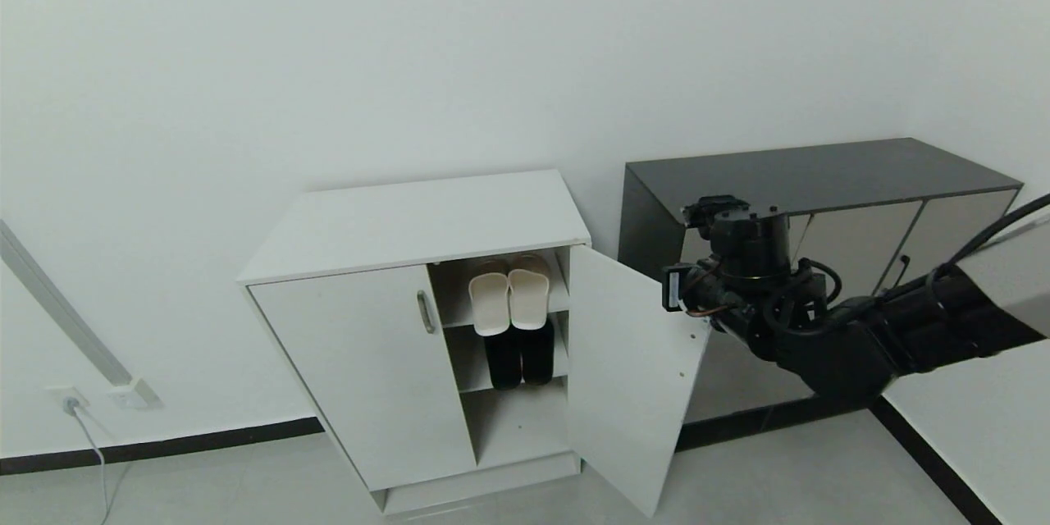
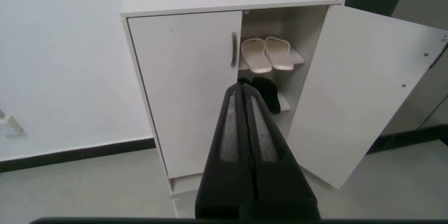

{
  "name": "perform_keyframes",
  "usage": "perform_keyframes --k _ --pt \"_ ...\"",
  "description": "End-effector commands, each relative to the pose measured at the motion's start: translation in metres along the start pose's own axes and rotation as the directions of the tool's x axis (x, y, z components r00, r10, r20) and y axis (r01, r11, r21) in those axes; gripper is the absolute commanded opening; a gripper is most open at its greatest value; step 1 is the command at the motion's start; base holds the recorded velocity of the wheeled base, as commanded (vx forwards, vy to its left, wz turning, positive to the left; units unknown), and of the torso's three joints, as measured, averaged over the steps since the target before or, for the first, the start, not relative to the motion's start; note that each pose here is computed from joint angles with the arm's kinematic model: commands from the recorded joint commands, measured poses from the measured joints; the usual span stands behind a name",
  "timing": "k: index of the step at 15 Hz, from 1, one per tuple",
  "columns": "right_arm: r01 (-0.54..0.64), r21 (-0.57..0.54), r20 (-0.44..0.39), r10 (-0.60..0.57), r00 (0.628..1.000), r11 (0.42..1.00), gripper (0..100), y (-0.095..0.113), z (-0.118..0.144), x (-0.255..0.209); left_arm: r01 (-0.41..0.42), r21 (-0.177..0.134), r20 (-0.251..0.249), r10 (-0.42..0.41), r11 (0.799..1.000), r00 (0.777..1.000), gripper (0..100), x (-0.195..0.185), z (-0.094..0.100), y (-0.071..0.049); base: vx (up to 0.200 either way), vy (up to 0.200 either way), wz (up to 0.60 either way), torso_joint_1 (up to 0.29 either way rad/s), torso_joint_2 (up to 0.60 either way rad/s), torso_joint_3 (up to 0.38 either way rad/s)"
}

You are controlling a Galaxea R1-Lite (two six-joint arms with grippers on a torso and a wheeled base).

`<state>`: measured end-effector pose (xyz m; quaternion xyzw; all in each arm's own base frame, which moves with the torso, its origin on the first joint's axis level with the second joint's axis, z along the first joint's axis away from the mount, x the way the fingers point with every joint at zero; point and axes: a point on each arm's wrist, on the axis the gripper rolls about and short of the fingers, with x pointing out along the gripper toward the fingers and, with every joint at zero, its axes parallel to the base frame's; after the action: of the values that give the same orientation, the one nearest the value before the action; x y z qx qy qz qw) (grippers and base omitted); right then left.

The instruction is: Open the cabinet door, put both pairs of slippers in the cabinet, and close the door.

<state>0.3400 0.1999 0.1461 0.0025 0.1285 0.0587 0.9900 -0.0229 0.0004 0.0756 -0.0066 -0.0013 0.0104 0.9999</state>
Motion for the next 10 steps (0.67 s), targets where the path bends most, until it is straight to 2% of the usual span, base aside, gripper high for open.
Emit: perform_keyframes --k 1,5,10 --pt "0.046 0.010 -0.031 -0.045 0.998 0.999 0 -0.011 -0.016 0.033 -0.001 -0.001 -0.001 0.001 1.000 1.000 0 0.000 0.000 0.000 0.000 0.000 0.00 0.000 0.00 0.000" --pt "0.068 0.033 -0.040 -0.067 0.997 0.997 0 -0.026 -0.020 0.050 -0.001 -0.002 -0.001 0.001 1.000 1.000 0 0.000 0.000 0.000 0.000 0.000 0.00 0.000 0.00 0.000" --pt "0.059 0.035 -0.048 -0.057 0.997 0.998 0 -0.027 -0.026 0.063 -0.001 -0.001 -0.001 0.001 1.000 1.000 0 0.000 0.000 0.000 0.000 0.000 0.00 0.000 0.00 0.000"
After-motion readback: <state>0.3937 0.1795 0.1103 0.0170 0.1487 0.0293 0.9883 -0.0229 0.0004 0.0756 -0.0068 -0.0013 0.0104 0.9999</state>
